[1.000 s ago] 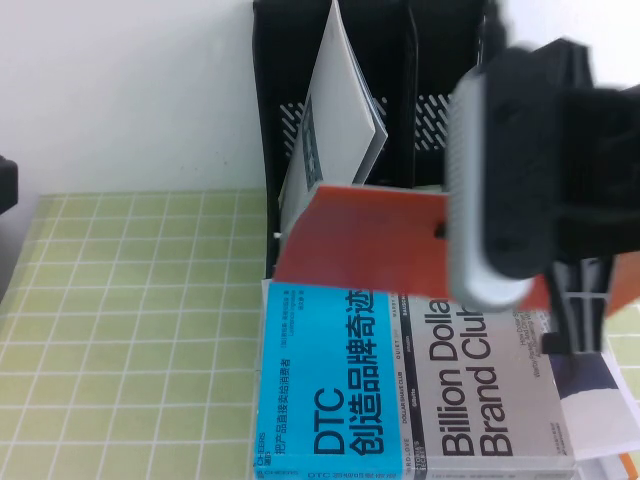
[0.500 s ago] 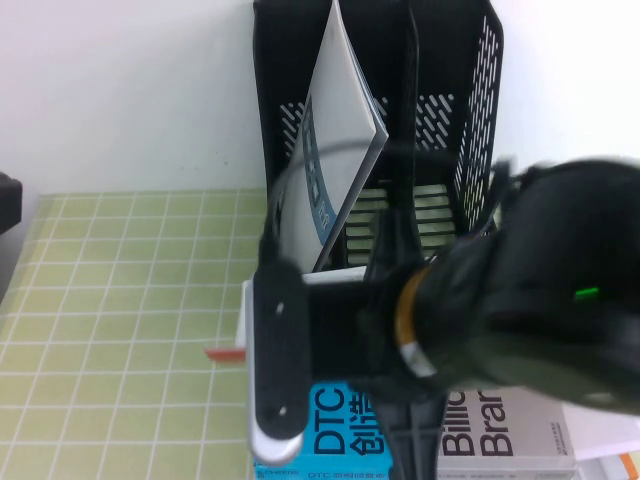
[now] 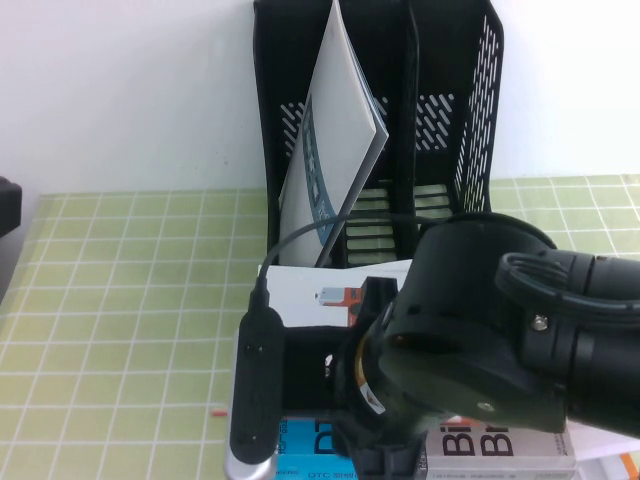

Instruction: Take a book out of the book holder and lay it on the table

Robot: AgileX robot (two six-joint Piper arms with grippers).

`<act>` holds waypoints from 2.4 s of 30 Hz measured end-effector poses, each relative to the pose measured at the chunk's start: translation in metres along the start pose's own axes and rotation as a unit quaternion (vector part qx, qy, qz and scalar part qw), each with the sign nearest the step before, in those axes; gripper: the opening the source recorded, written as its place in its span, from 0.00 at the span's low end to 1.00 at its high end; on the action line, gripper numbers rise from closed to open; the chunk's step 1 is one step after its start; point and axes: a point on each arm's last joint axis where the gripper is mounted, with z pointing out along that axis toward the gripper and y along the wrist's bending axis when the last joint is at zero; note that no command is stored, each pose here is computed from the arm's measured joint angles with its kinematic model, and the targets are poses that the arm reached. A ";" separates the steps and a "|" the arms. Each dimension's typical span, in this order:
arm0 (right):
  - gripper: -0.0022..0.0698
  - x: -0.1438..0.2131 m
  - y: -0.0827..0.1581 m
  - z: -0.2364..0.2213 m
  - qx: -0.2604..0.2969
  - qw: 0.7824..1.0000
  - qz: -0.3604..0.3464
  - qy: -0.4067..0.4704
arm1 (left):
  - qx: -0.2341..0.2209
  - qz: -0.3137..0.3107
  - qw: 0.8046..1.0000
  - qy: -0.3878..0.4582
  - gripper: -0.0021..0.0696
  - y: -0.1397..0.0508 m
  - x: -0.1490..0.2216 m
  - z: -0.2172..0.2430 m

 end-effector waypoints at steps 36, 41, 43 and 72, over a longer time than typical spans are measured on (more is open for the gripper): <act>0.06 0.001 0.025 -0.058 -0.165 0.974 -0.008 -0.153 | 0.054 0.018 0.998 -0.039 0.03 -0.015 -0.002 -0.016; 0.04 0.021 0.018 -0.102 -0.141 0.964 -0.007 -0.224 | 0.096 0.010 0.993 -0.073 0.03 -0.026 0.008 -0.023; 0.04 0.029 0.015 -0.123 -0.116 0.957 0.005 -0.267 | 0.121 0.002 0.990 -0.073 0.03 -0.030 0.021 -0.018; 0.03 0.108 0.048 -0.073 0.077 0.862 0.173 -0.470 | 0.121 -0.068 0.989 -0.054 0.03 -0.030 0.125 0.028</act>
